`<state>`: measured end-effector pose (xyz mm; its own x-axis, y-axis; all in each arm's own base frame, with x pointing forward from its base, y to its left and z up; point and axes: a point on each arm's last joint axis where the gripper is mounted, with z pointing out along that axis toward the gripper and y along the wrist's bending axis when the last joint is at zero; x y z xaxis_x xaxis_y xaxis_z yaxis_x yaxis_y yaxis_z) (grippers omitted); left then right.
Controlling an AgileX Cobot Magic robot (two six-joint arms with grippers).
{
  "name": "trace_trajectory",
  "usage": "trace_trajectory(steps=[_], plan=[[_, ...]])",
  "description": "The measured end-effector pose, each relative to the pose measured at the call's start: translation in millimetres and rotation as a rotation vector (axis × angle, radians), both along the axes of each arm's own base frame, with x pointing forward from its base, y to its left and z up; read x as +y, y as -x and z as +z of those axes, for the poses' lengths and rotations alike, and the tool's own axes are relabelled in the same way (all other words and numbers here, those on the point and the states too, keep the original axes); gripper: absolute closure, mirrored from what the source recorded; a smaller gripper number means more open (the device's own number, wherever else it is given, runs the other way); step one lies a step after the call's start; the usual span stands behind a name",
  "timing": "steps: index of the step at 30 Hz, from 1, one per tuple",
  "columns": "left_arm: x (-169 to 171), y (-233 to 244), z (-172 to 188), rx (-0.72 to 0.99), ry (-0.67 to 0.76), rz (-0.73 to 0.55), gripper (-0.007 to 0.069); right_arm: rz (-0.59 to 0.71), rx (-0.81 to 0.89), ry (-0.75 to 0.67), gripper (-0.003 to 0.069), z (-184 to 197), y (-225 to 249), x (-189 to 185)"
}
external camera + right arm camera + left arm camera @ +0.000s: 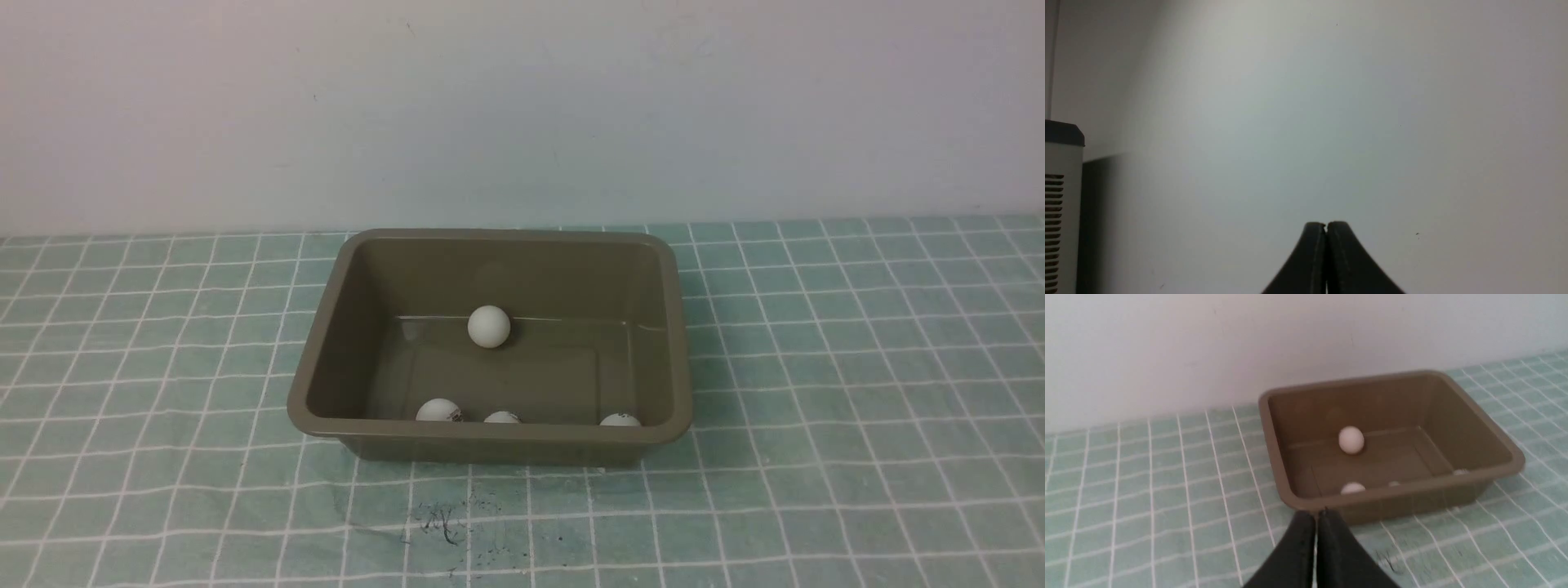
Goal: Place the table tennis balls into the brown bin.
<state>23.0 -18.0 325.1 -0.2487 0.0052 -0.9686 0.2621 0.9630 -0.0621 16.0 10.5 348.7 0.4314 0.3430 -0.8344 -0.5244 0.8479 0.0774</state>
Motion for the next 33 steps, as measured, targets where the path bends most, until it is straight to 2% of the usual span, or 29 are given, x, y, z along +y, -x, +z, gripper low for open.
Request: trace_trajectory(steps=[5, 8, 12, 16, 33], plan=[[8.9, -19.9, -52.4, -0.130, -0.044, 0.137, 0.0630, 0.000, 0.000, 0.000, 0.0672, 0.0, 0.0, 0.0], [13.0, -26.2, -103.2, -0.107, -0.079, 0.200, 0.0630, 0.000, 0.000, 0.000, 0.0672, 0.0, 0.0, 0.0], [14.4, -30.4, -144.1, -0.019, -0.098, 0.218, 0.0630, 0.000, 0.000, 0.000, 0.0672, 0.0, 0.0, 0.0], [14.1, -29.5, -153.9, 0.042, -0.108, 0.210, 0.0630, 0.000, 0.000, 0.000, 0.0672, 0.0, 0.0, 0.0], [14.1, -29.4, -153.8, 0.044, -0.108, 0.210, 0.0630, 0.000, 0.000, 0.000, 0.0672, 0.0, 0.0, 0.0]])
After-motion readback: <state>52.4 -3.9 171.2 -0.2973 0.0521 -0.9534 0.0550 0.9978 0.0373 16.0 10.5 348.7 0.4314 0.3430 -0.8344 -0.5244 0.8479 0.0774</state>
